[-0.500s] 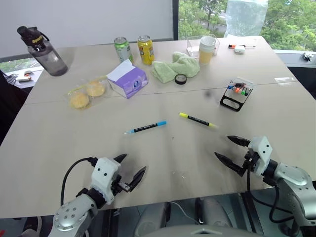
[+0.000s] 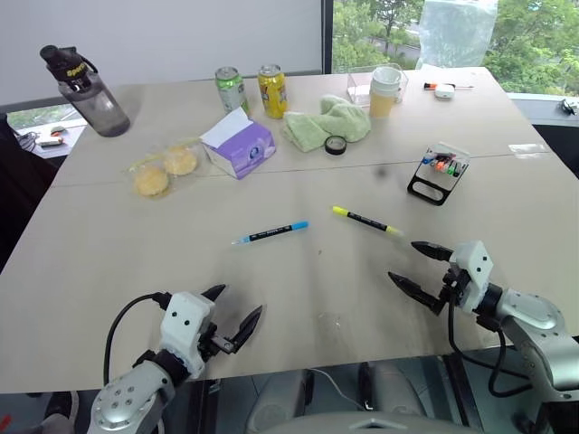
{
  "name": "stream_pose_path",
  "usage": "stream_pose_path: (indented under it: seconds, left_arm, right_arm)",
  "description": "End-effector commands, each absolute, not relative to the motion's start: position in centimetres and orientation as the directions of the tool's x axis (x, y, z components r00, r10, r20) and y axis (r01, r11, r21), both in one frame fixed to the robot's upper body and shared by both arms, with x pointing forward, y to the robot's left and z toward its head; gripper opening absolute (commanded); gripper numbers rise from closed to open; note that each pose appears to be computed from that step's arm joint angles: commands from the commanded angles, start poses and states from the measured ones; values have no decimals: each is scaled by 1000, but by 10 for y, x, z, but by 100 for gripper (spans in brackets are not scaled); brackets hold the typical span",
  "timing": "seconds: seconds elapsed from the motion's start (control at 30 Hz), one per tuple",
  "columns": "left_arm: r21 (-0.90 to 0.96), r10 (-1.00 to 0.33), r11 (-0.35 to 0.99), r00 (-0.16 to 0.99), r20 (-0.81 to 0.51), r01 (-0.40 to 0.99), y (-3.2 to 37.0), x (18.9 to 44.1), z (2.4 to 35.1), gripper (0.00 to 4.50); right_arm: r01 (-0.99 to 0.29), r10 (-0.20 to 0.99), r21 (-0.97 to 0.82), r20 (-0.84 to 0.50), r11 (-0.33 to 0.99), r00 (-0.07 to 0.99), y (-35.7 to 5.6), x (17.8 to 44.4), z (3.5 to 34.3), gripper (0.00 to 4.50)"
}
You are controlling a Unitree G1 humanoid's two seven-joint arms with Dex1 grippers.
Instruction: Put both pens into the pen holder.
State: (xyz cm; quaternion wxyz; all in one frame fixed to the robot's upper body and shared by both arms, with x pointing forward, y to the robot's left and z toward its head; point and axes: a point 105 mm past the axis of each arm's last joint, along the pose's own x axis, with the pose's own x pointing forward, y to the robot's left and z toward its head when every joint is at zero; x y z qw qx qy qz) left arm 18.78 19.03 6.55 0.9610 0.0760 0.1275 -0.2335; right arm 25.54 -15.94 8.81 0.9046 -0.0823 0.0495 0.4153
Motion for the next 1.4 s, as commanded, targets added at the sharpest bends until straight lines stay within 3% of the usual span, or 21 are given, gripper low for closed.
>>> stream_pose_path:
  seconds: [0.03, 0.3, 0.47, 0.7, 0.97, 1.03, 1.17, 1.23, 1.33, 1.37, 1.4]
  left_arm:
    - [109, -438, 875, 867, -237, 472, 187, 190, 77, 446]
    - [115, -439, 876, 872, -214, 469, 186, 194, 82, 446]
    - [52, -556, 823, 821, -130, 565, 177, 192, 106, 446]
    - [-15, -738, 664, 652, -174, 747, 177, 179, 135, 446]
    - [23, -797, 588, 585, -151, 808, 175, 175, 168, 446]
    - [46, -792, 586, 584, -180, 809, 177, 173, 167, 450]
    - [52, -773, 602, 597, -215, 797, 181, 172, 159, 450]
    - [49, -773, 603, 598, -215, 797, 180, 172, 157, 450]
    - [49, -773, 604, 599, -210, 796, 179, 173, 155, 450]
    - [49, -772, 606, 602, -203, 794, 179, 175, 154, 450]
    - [46, -772, 609, 606, -192, 792, 178, 176, 155, 450]
  right_arm:
    - [-765, 755, -124, -125, 632, 644, -156, 255, 98, 450]
    - [-764, 756, -130, -111, 632, 645, -153, 261, 102, 450]
    - [-781, 775, -142, -105, 609, 623, -133, 283, 122, 450]
    - [-799, 742, -286, -301, 529, 599, -104, 331, 130, 450]
    - [-845, 674, -221, -521, 486, 524, -92, 358, 105, 450]
    - [-847, 658, -201, -550, 492, 514, -94, 359, 100, 397]
    - [-849, 672, -181, -538, 497, 508, -89, 359, 102, 234]
    - [-853, 680, -177, -533, 492, 503, -86, 357, 103, 175]
    - [-856, 693, -176, -520, 487, 501, -82, 354, 105, 36]
    - [-856, 698, -179, -509, 486, 503, -81, 353, 106, 4]
    - [-854, 705, -185, -494, 486, 508, -80, 353, 109, 4]
